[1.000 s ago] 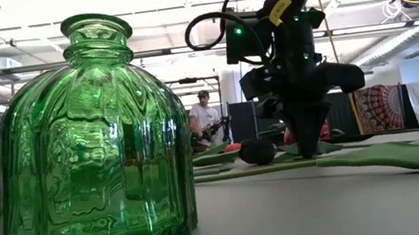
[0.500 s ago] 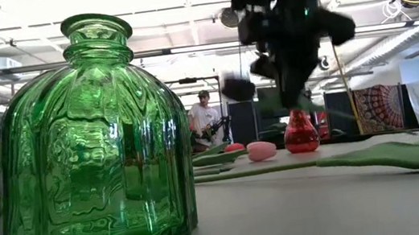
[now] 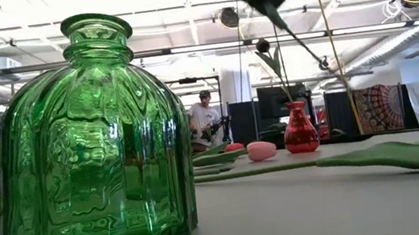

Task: Sort flowers into vase by color
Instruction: Put the top black tulip into the red vase

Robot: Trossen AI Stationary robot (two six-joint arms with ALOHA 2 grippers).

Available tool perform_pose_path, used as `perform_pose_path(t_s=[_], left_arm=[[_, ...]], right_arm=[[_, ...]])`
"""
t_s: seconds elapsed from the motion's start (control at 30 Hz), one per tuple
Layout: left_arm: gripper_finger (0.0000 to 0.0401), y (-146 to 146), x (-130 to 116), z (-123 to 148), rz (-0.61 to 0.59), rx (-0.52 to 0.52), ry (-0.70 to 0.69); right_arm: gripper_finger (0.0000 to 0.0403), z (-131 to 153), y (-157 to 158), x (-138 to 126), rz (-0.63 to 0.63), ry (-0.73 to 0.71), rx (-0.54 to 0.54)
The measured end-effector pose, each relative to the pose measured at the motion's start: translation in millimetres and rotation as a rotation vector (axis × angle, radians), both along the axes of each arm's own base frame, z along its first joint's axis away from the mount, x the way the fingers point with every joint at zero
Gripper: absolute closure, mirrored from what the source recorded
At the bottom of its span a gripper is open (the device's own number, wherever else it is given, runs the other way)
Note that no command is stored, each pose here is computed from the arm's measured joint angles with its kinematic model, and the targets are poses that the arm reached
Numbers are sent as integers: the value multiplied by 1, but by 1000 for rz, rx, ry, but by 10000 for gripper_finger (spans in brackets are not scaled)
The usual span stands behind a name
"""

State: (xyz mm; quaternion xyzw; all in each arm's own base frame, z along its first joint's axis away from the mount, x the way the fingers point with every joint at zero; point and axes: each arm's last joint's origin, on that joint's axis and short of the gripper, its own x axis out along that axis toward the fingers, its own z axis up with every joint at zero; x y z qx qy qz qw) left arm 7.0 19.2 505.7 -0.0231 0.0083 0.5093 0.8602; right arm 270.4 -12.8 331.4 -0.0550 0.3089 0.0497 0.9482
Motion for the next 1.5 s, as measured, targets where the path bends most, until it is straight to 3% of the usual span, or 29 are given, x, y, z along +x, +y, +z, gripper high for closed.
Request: perform_pose_path(t_s=[0.4, 0.73, 1.33, 1.5], left_arm=[[296, 0, 0, 0, -1, 0, 0], [296, 0, 0, 0, 0, 0, 0], [296, 0, 0, 0, 0, -1, 1], [296, 0, 0, 0, 0, 0, 0]], right_arm=[[396, 60, -4, -54, -226, -328, -108], [396, 91, -14, -109, -400, -508, -96], [396, 100, -14, -194, -530, -584, -131], [396, 84, -11, -209, -556, -616, -81]])
